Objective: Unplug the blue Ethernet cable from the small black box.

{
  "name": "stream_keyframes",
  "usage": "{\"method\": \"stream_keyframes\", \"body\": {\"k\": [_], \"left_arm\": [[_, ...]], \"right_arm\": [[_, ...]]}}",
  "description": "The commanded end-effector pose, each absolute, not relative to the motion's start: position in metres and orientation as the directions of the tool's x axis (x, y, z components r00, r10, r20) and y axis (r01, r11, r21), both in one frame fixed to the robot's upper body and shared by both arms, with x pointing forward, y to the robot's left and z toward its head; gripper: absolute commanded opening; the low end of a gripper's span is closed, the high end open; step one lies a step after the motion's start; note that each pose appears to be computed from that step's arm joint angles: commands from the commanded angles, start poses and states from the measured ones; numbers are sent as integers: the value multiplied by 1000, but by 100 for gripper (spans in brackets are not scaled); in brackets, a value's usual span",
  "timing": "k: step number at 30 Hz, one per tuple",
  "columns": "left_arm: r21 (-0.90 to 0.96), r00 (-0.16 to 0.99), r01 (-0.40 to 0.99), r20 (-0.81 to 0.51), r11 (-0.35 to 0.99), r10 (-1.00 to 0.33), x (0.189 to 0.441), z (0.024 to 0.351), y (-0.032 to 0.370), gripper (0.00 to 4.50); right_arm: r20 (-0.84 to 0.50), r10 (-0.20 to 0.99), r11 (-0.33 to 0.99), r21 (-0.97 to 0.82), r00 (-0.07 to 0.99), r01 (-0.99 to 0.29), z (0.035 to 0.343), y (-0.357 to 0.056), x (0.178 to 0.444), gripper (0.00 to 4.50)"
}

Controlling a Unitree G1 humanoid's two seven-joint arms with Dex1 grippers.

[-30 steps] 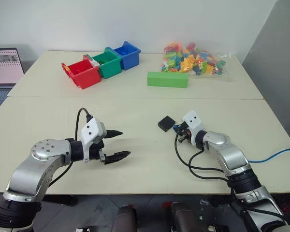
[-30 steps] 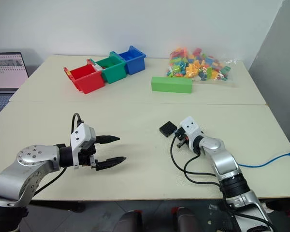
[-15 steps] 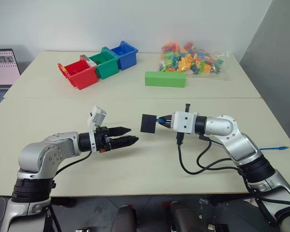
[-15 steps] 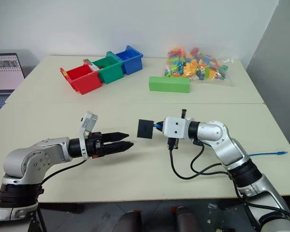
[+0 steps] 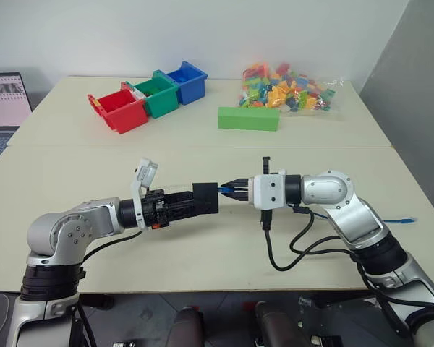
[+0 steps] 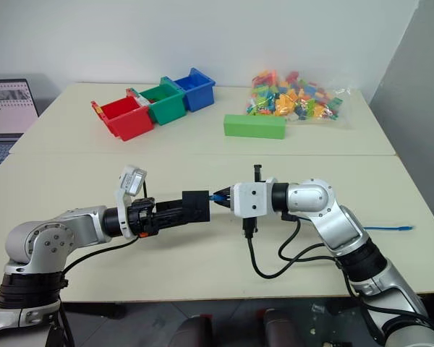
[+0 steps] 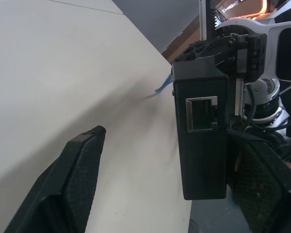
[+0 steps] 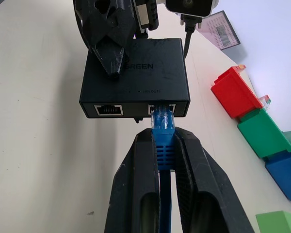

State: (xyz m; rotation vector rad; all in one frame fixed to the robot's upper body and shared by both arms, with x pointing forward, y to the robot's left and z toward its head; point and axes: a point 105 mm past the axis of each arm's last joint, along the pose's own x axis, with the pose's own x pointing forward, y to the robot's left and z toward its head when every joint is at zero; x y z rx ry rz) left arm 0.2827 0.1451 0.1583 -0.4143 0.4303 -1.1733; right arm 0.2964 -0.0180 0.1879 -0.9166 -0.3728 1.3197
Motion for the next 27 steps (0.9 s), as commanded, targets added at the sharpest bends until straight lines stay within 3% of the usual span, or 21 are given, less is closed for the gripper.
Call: {"method": "stream_keyframes", "body": {"k": [1,13,15,18,20,27], "left_arm": [[-483,312,818,-85,313,-946,279,170,143,309],[-466,315,819,-123,335,-941,280,162,144,81],[-466,313,820,-122,333,-942,280,163,145,79],[-466,303,824,-121,324,-945,278,163,144,79],[-460,289,831,-125,313,-949,276,163,145,79],[-405,190,888,-113,220,-975,260,167,142,79]], "right_arm": [[-198,949,-7,-793,246,-609,210,-15,291,15],[-259,936,-79,-815,239,-574,200,-16,288,15],[-273,935,-92,-804,228,-587,198,-17,285,85],[-284,931,-104,-808,229,-580,199,-20,283,146],[-304,931,-107,-758,203,-644,199,-26,276,180],[-164,976,83,-333,145,-939,209,-37,265,187]]}}
